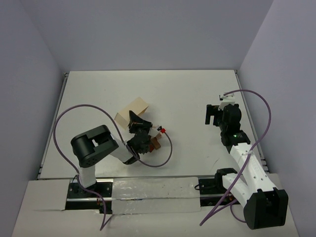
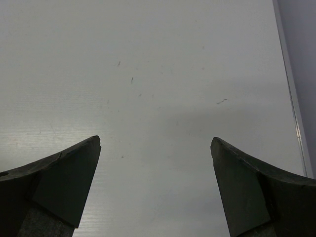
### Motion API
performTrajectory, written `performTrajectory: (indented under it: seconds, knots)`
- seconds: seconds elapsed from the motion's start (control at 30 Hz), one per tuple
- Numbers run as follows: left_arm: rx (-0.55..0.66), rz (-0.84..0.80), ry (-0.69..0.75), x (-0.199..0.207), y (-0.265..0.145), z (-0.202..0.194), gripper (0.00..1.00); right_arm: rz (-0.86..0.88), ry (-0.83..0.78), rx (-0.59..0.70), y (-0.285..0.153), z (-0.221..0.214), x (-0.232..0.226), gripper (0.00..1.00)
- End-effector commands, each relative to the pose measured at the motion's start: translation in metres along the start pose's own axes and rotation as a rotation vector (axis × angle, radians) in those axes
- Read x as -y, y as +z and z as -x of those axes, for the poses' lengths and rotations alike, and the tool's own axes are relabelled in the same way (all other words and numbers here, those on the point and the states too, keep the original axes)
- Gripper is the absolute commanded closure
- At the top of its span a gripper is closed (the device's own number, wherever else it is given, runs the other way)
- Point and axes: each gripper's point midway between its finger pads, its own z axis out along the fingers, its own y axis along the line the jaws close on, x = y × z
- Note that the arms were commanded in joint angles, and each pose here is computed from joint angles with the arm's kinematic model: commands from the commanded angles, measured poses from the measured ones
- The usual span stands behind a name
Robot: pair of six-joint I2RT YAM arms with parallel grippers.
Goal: Build the wood block tower
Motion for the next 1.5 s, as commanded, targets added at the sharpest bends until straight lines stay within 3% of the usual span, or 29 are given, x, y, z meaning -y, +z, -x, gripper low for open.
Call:
performTrajectory:
  seconds: [0.0,0.27,0.4,0.43,0.83,0.97,1.23,1.47]
  knots:
    - [-0.137,0.246,-0.589,-0.075,-0.003,-0.060,1.00,0.002,0.004,0.053,-0.005,0.016,-0.001,0.00]
    - [-0.151,0.047,-0.754,-0.075,0.007,-0.047,1.00,0.005,0.004,0.047,-0.004,0.015,-0.001,0.00]
    - [-0.140,-0.059,-0.946,-0.076,0.013,-0.037,1.00,0.004,0.004,0.043,-0.003,0.014,-0.001,0.00]
    - [-0.145,-0.147,-0.844,-0.060,0.011,-0.038,1.00,0.006,0.003,0.040,-0.003,0.013,-0.001,0.00]
    - [-0.048,-0.684,-1.497,-0.078,0.026,0.001,1.00,0.005,0.002,0.008,0.002,0.006,-0.002,0.00]
    - [-0.048,-0.766,-1.672,-0.083,0.061,0.010,1.00,0.002,0.002,-0.001,0.004,0.005,-0.002,0.00]
    - [-0.074,-0.886,-1.864,-0.067,0.155,0.040,1.00,-0.003,-0.007,-0.020,0.008,-0.001,-0.001,0.00]
    - [-0.083,-0.906,-1.921,-0.032,0.233,0.057,1.00,0.001,-0.010,-0.037,0.010,-0.005,-0.002,0.00]
